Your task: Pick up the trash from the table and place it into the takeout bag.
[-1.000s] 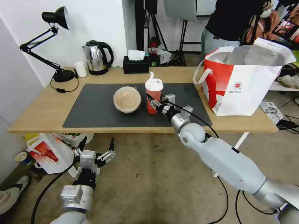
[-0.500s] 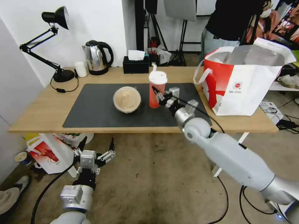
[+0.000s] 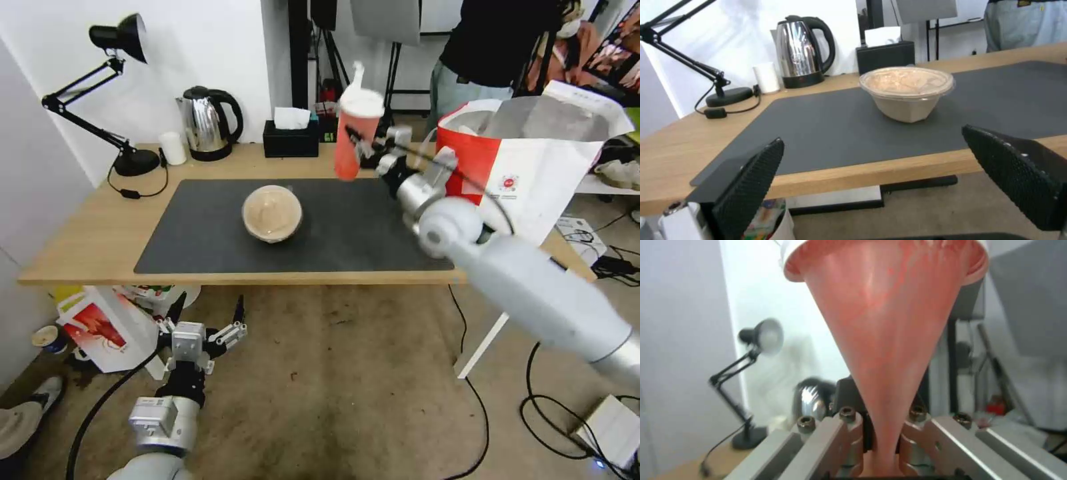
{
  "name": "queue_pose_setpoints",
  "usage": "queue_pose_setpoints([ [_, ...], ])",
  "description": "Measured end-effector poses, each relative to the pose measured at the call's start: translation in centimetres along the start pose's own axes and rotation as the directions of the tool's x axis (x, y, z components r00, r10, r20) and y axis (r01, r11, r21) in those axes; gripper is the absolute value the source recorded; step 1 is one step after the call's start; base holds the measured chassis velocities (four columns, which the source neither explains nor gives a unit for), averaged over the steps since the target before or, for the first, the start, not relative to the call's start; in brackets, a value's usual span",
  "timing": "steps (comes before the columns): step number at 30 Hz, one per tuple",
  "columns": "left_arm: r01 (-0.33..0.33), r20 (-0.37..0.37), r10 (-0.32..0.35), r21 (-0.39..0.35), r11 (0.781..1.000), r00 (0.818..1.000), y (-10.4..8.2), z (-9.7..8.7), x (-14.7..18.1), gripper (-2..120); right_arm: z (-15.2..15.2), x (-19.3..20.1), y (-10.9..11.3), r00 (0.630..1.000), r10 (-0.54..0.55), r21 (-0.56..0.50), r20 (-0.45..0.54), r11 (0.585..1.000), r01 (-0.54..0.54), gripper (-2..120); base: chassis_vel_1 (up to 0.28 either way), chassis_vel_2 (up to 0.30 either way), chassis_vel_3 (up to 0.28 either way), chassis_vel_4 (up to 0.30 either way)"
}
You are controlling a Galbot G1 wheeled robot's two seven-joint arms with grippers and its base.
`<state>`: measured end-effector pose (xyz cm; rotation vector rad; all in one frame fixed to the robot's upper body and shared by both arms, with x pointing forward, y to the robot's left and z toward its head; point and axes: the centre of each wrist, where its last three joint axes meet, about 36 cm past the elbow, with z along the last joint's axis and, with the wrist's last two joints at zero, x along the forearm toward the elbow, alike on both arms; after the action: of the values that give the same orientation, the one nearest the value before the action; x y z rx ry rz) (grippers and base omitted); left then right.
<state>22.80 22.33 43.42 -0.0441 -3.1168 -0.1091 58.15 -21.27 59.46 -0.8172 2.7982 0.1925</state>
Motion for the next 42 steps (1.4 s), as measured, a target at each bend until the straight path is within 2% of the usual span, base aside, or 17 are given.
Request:
queue_pose_setpoints([
  [2, 0.000, 0.000, 0.000, 0.000, 1.000, 1.000, 0.0, 0.0, 0.0, 100, -4.8, -1.7, -1.9, 0.998, 0.048, 0.046, 0.031, 0.998, -0.050, 3, 0.000, 0.000, 0.000, 0.000],
  [3, 0.000, 0.000, 0.000, 0.000, 1.000, 1.000, 0.0, 0.0, 0.0, 100, -6.3, -2.0, -2.6, 0.997, 0.066, 0.063, 0.040, 0.996, -0.069, 3, 0.000, 0.000, 0.000, 0.000],
  [4, 0.000, 0.000, 0.000, 0.000, 1.000, 1.000, 0.0, 0.0, 0.0, 100, -6.3, -2.0, -2.6, 0.997, 0.066, 0.063, 0.040, 0.996, -0.069, 3, 0.000, 0.000, 0.000, 0.000],
  [8, 0.000, 0.000, 0.000, 0.000, 1.000, 1.000, 0.0, 0.0, 0.0, 100, -10.8, -2.0, -5.5, 0.991, 0.129, 0.130, 0.046, 0.982, -0.134, 3, 0.000, 0.000, 0.000, 0.000],
  [13, 0.000, 0.000, 0.000, 0.000, 1.000, 1.000, 0.0, 0.0, 0.0, 100, -13.6, -1.4, -7.7, 0.983, 0.176, 0.182, 0.044, 0.967, -0.181, 3, 0.000, 0.000, 0.000, 0.000],
  [16, 0.000, 0.000, 0.000, 0.000, 1.000, 1.000, 0.0, 0.0, 0.0, 100, -16.0, -0.7, -10.2, 0.970, 0.239, 0.228, 0.036, 0.944, -0.241, 3, 0.000, 0.000, 0.000, 0.000],
  [17, 0.000, 0.000, 0.000, 0.000, 1.000, 1.000, 0.0, 0.0, 0.0, 100, -16.0, -0.7, -10.2, 0.970, 0.239, 0.228, 0.036, 0.944, -0.241, 3, 0.000, 0.000, 0.000, 0.000],
  [20, 0.000, 0.000, 0.000, 0.000, 1.000, 1.000, 0.0, 0.0, 0.0, 100, -17.3, 0.5, -12.7, 0.955, 0.297, 0.269, 0.024, 0.918, -0.292, 3, 0.000, 0.000, 0.000, 0.000],
  [21, 0.000, 0.000, 0.000, 0.000, 1.000, 1.000, 0.0, 0.0, 0.0, 100, -17.3, 0.5, -12.7, 0.955, 0.297, 0.269, 0.024, 0.918, -0.292, 3, 0.000, 0.000, 0.000, 0.000],
  [25, 0.000, 0.000, 0.000, 0.000, 1.000, 1.000, 0.0, 0.0, 0.0, 100, -17.4, 2.0, -15.5, 0.938, 0.346, 0.297, 0.007, 0.895, -0.333, 3, 0.000, 0.000, 0.000, 0.000],
  [26, 0.000, 0.000, 0.000, 0.000, 1.000, 1.000, 0.0, 0.0, 0.0, 100, -17.4, 2.0, -15.5, 0.938, 0.346, 0.297, 0.007, 0.895, -0.333, 3, 0.000, 0.000, 0.000, 0.000],
  [30, 0.000, 0.000, 0.000, 0.000, 1.000, 1.000, 0.0, 0.0, 0.0, 100, -16.9, 3.5, -19.2, 0.908, 0.420, 0.307, -0.009, 0.865, -0.397, 3, 0.000, 0.000, 0.000, 0.000],
  [37, 0.000, 0.000, 0.000, 0.000, 1.000, 1.000, 0.0, 0.0, 0.0, 100, -15.1, 5.2, -21.7, 0.884, 0.466, 0.307, -0.036, 0.847, -0.434, 3, 0.000, 0.000, 0.000, 0.000],
  [42, 0.000, 0.000, 0.000, 0.000, 1.000, 1.000, 0.0, 0.0, 0.0, 100, -13.9, 5.9, -22.7, 0.875, 0.481, 0.313, -0.055, 0.841, -0.442, 3, 0.000, 0.000, 0.000, 0.000],
])
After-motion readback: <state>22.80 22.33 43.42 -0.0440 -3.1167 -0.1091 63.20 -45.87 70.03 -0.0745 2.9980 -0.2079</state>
